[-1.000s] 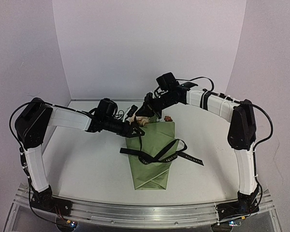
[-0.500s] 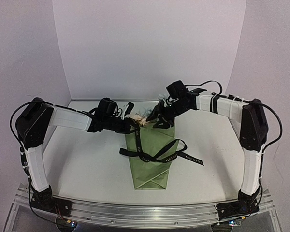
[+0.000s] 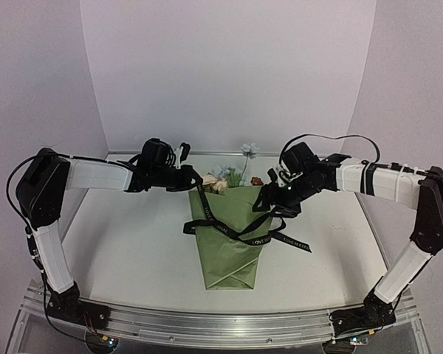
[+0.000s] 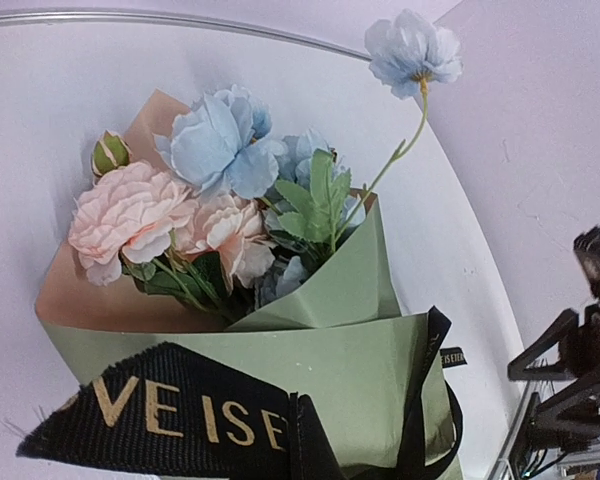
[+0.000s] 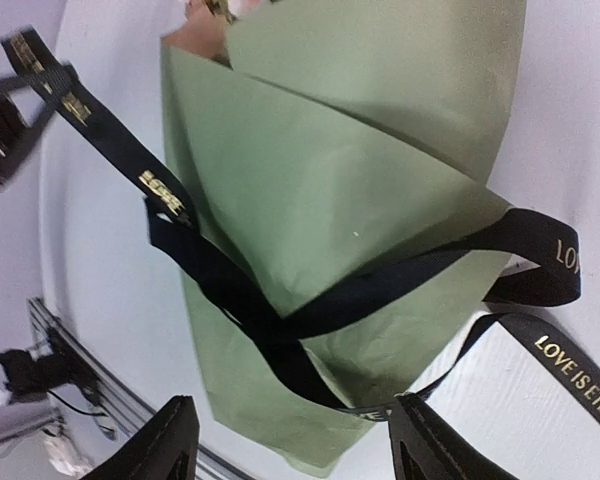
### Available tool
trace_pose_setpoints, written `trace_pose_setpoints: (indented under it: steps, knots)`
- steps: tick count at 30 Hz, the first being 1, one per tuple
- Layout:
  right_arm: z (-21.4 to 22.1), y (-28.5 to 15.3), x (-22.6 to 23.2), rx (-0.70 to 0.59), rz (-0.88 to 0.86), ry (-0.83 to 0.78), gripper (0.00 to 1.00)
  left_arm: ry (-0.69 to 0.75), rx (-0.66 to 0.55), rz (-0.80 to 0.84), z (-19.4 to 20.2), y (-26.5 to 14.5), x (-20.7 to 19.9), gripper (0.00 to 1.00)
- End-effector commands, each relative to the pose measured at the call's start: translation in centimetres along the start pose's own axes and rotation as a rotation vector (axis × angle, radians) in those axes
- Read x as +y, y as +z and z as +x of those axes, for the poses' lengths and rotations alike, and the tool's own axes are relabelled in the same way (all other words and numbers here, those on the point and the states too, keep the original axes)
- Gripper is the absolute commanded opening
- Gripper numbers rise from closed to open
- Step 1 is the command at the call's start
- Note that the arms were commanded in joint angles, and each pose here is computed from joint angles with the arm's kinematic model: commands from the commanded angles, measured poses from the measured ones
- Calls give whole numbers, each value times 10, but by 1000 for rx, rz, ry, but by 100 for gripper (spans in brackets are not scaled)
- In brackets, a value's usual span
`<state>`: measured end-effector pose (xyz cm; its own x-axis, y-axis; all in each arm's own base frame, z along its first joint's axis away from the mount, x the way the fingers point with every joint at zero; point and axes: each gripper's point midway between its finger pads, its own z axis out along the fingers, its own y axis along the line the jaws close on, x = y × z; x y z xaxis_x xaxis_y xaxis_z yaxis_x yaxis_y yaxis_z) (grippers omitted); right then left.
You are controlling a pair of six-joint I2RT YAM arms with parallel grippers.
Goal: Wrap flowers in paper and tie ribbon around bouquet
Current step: Cross the ribbon over the folded bouquet.
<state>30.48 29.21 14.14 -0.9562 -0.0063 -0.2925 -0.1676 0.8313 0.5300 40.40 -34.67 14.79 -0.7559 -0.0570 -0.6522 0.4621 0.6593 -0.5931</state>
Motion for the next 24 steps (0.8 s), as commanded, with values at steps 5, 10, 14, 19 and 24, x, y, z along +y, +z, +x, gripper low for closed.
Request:
trace_pose_setpoints:
  steps: [5, 10, 14, 19, 24]
  knots:
    - [29, 28, 7, 37, 1, -463, 62, -62, -36, 0, -42, -11, -8, 0]
    - [37, 40, 19, 56, -5, -661, 61, -76, -5, -2, -40, -10, -6, 0]
    - [44, 49, 16, 114, 19, -758, 59, -86, 4, -4, -41, -10, -5, 0]
    - [47, 58, 7, 132, 104, -870, 58, -92, 14, 5, -42, -10, -5, 0]
    - [45, 63, -2, 131, 179, -938, 58, -99, 21, 7, -42, -9, -5, 0]
